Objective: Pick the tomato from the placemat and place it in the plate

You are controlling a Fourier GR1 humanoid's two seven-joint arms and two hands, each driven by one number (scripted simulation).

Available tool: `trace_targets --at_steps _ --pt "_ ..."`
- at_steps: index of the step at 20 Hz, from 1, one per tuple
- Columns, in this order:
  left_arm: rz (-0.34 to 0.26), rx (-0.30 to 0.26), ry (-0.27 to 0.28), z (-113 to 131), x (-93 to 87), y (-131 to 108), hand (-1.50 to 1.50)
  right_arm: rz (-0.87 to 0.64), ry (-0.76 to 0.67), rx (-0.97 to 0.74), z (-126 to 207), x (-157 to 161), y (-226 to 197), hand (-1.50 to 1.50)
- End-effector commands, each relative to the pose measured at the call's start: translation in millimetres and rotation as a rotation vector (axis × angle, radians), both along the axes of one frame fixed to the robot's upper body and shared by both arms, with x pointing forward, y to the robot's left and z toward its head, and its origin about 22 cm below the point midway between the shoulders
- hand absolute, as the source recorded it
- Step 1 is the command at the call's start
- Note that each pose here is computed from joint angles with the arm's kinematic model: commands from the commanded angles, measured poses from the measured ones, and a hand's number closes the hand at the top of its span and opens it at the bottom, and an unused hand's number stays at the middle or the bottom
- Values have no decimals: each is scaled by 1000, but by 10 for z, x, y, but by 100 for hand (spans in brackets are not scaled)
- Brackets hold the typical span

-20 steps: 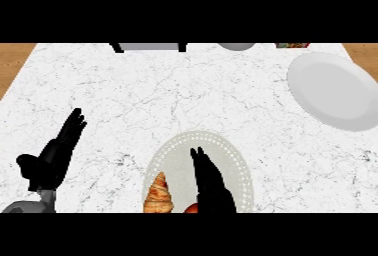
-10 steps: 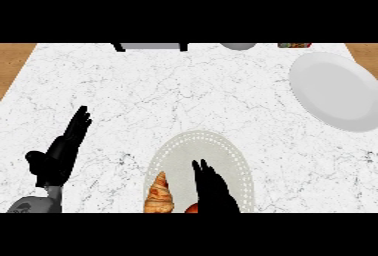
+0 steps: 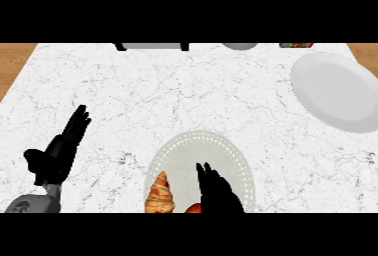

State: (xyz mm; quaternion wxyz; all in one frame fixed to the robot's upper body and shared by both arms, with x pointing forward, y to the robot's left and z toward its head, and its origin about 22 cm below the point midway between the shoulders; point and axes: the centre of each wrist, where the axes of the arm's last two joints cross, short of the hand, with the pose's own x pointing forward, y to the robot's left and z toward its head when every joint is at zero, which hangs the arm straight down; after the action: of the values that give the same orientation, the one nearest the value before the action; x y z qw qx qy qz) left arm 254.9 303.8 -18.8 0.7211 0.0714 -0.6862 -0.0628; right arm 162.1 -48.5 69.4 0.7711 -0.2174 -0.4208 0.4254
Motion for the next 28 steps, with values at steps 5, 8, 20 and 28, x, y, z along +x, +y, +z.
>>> trace_targets --at_steps 5,8,20,28 --pt "-4 1 -11 25 -109 -40 0 -69 213 -172 -26 61 53 -150" --pt "-5 11 -1 -58 -79 -62 0 -47 221 -165 -69 -9 -38 -150" --pt "-3 7 -6 -84 -72 22 0 -48 242 -211 -388 101 -54 -150" --pt "13 8 8 82 5 100 0 60 254 -160 -620 -34 67 150"
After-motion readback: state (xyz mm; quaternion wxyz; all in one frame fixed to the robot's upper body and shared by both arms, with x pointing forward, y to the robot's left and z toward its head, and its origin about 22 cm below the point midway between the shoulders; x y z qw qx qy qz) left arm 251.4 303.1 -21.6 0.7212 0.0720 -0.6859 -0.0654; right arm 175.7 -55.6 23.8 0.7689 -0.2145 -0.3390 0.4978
